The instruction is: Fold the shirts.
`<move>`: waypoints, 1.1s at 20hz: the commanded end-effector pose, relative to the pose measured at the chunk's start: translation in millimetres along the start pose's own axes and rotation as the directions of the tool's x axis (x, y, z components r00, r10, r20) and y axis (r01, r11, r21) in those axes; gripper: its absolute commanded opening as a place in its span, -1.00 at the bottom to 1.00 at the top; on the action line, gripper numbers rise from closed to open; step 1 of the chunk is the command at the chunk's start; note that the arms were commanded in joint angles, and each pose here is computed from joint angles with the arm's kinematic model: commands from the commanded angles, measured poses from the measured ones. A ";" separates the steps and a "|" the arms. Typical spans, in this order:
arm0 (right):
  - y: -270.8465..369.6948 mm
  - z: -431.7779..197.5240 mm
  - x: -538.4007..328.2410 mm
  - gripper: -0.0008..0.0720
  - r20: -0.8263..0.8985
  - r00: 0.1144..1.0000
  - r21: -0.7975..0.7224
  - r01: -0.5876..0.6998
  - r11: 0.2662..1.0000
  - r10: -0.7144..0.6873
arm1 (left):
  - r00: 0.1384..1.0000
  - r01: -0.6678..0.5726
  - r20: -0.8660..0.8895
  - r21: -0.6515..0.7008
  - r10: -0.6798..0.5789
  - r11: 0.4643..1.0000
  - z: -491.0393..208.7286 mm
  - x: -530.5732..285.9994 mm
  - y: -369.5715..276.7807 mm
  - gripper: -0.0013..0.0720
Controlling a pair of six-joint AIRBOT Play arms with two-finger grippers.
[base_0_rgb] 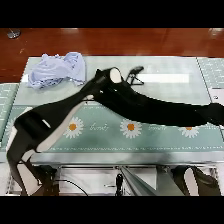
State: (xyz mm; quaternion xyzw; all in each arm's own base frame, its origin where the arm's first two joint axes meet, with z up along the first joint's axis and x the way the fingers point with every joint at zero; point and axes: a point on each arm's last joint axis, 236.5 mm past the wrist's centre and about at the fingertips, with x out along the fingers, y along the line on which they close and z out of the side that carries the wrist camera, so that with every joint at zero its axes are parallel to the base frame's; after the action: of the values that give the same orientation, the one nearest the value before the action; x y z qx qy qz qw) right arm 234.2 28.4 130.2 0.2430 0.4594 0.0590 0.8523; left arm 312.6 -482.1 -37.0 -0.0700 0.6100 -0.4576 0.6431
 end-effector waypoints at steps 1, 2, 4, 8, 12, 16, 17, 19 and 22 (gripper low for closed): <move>4.9 -1.0 -2.4 -0.92 0.014 1.000 -0.001 -0.014 1.000 0.014 | 0.982 0.116 -0.142 -0.049 -0.122 0.992 -43.1 48.2 -40.1 -0.89; 5.6 -0.7 -2.4 -0.92 0.015 1.000 -0.001 -0.017 1.000 0.017 | 0.975 0.139 -0.166 -0.058 -0.147 0.989 -53.0 59.0 -50.5 -0.89; 5.3 0.2 -2.4 -0.92 0.019 1.000 -0.001 -0.016 1.000 0.016 | 0.956 0.169 -0.231 -0.064 -0.179 0.984 -77.1 74.6 -68.9 -0.89; 4.7 0.1 -0.1 -0.92 0.007 1.000 -0.003 -0.019 1.000 0.019 | 0.951 0.193 -0.240 -0.032 -0.195 0.981 -70.3 61.0 -75.4 -0.89; 20.8 7.4 7.6 -0.92 -0.015 0.993 -0.002 -0.113 0.994 0.113 | 0.979 0.193 -0.052 -0.050 -0.196 0.980 14.9 -33.8 -26.6 -0.89; 59.6 21.3 22.7 -0.92 -0.093 0.977 -0.109 -0.203 0.973 0.193 | 0.973 0.088 0.226 -0.150 -0.053 0.985 70.6 -200.7 64.4 -0.89; 74.6 27.2 29.3 -0.92 -0.118 0.971 -0.140 -0.224 0.964 0.209 | 0.955 0.049 0.296 -0.150 -0.002 0.987 74.0 -248.1 77.2 -0.89; 111.6 41.4 53.3 -0.92 -0.170 0.956 -0.196 -0.270 0.943 0.238 | 0.900 -0.066 0.421 -0.134 0.117 0.989 70.7 -332.6 88.5 -0.89; 174.7 43.2 115.4 -0.92 -0.298 0.913 -0.262 -0.359 0.896 0.279 | 0.802 -0.235 0.547 -0.078 0.239 0.969 46.4 -423.2 65.0 -0.89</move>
State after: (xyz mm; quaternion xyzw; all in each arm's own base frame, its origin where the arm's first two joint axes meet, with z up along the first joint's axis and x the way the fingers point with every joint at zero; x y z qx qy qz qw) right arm 320.4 140.2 156.3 0.1941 0.4889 0.2532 0.8119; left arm 461.8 -251.8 176.9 -0.1690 0.4689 -0.3791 0.7797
